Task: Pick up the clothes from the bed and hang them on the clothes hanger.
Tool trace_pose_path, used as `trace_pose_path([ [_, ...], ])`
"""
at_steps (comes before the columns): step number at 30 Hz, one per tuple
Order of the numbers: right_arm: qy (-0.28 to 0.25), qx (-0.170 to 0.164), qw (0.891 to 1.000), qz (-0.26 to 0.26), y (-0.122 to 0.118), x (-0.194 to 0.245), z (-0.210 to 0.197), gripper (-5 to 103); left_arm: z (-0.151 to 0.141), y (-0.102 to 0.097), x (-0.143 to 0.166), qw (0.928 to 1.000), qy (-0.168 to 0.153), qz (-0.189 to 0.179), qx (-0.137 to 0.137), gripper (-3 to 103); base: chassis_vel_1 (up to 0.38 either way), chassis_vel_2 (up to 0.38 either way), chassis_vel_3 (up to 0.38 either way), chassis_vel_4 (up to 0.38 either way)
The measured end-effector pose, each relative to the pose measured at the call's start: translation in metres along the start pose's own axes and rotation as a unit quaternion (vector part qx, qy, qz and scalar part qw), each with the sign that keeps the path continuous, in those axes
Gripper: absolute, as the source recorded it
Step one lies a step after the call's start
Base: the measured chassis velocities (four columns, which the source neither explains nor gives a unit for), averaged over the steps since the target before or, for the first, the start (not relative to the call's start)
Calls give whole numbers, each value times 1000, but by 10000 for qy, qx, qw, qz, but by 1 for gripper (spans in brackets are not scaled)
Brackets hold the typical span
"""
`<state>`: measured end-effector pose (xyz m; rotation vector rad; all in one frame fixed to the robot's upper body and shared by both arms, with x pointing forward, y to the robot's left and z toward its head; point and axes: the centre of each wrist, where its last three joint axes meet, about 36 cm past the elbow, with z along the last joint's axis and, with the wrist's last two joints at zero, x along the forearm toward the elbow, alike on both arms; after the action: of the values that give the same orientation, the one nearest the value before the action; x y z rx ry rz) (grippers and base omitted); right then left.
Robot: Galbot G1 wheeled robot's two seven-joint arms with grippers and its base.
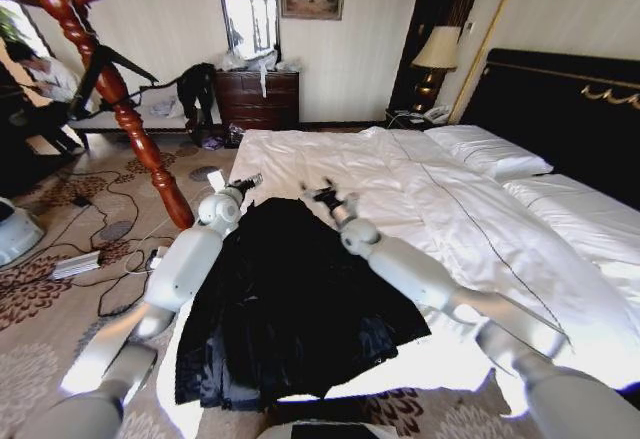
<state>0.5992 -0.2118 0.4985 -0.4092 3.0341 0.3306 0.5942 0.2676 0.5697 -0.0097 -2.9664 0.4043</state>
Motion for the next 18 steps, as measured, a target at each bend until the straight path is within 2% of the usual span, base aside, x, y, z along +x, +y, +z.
trace_pose_path([
  [1, 0, 0, 10000, 0, 0, 0, 0, 100, 0, 0, 0, 10000, 0, 0, 0, 99, 0, 0, 0, 0],
  [3, 129, -204, 9995, 182, -15, 26, 0, 100, 10, 18, 26, 9995, 95, -147, -244, 100, 0, 0, 0, 0],
  [4, 331, -541, 9969, 459, -22, 58, -4, 100, 27, 38, 59, 9973, 174, -308, -646, 100, 0, 0, 0, 0],
  [5, 331, -541, 9969, 459, -22, 58, -4, 100, 27, 38, 59, 9973, 174, -308, -646, 100, 0, 0, 0, 0],
  [7, 496, -951, 9910, 802, -20, 84, -17, 100, 44, 51, 89, 9948, 230, -390, -911, 100, 0, 0, 0, 0],
  [8, 628, -1336, 9818, 1195, -19, 107, -29, 100, 63, 58, 119, 9934, 296, -420, -1023, 100, 0, 0, 0, 0],
  [9, 628, -1336, 9818, 1195, -19, 107, -29, 100, 63, 58, 119, 9934, 296, -420, -1023, 100, 0, 0, 0, 0],
  [11, 814, -1633, 9706, 1570, -19, 133, -32, 100, 79, 62, 144, 9931, 292, -467, -1040, 100, 0, 0, 0, 0],
  [12, 908, -1833, 9612, 1850, -22, 158, -29, 100, 94, 61, 165, 9934, 232, -504, -1002, 100, 0, 0, 0, 0],
  [16, 806, -1933, 9531, 2183, -31, 193, -26, 100, 118, 62, 193, 9931, 149, -564, -1015, 100, 0, 0, 0, 0],
  [18, 836, -2066, 9441, 2429, -32, 228, -15, 100, 139, 69, 215, 9912, 97, -616, -1171, 100, 0, 0, 0, 0],
])
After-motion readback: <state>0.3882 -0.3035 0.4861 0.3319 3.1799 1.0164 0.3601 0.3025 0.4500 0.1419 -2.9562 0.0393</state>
